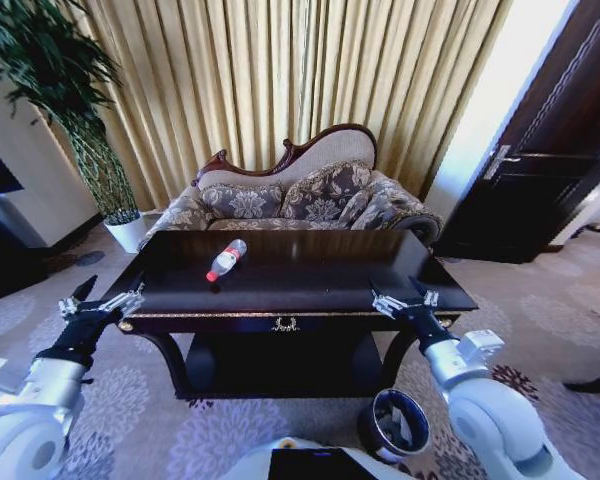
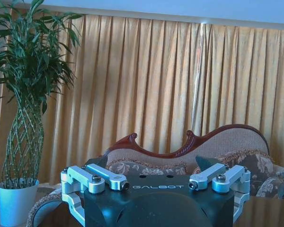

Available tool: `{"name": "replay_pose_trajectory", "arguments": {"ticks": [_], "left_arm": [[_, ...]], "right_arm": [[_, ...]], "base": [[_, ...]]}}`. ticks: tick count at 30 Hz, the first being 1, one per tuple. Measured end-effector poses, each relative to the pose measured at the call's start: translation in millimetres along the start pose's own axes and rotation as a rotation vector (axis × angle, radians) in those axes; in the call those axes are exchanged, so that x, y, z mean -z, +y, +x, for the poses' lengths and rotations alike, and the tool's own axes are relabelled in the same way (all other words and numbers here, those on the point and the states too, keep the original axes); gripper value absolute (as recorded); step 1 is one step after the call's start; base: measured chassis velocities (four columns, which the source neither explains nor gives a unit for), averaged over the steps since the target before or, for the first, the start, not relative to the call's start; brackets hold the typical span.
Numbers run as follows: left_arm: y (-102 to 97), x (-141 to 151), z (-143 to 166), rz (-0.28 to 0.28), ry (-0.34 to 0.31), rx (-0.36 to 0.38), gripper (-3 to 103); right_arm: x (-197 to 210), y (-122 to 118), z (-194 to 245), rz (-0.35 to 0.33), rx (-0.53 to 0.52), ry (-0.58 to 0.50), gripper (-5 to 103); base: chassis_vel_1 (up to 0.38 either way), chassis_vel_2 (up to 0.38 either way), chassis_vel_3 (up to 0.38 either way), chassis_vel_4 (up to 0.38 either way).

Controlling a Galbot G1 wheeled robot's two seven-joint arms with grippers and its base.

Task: Move to the front of the table and place the trash on the table into the trash bin.

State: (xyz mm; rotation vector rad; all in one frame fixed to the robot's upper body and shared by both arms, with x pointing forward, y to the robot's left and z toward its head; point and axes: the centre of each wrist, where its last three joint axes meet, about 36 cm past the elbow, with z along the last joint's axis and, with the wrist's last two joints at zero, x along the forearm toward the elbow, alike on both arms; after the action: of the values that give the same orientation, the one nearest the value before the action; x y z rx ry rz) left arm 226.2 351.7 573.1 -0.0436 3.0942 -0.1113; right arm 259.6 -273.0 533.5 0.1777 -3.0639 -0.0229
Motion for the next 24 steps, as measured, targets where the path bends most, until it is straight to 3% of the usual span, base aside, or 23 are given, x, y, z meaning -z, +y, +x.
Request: {"name": "replay_pose_trajectory", "arguments": {"ticks": [16,24], "left_arm": [[-4.0,-1.2,-3.7,-0.001,0.0,-0.013,100],[1.5,7.6,-41.8,-0.053,-0.004,-0.059,100]], "right_arm": [[-5.1,4.6,-1.1,-0.029,0.009,-0.018,100],[-10.4,3.6,-2.2,-0.034,-0.001,-0.006,100]], "base": [[-0.055,0.063,0.059,-0.053],[0.0,0.0,0.0,0.0]]}}
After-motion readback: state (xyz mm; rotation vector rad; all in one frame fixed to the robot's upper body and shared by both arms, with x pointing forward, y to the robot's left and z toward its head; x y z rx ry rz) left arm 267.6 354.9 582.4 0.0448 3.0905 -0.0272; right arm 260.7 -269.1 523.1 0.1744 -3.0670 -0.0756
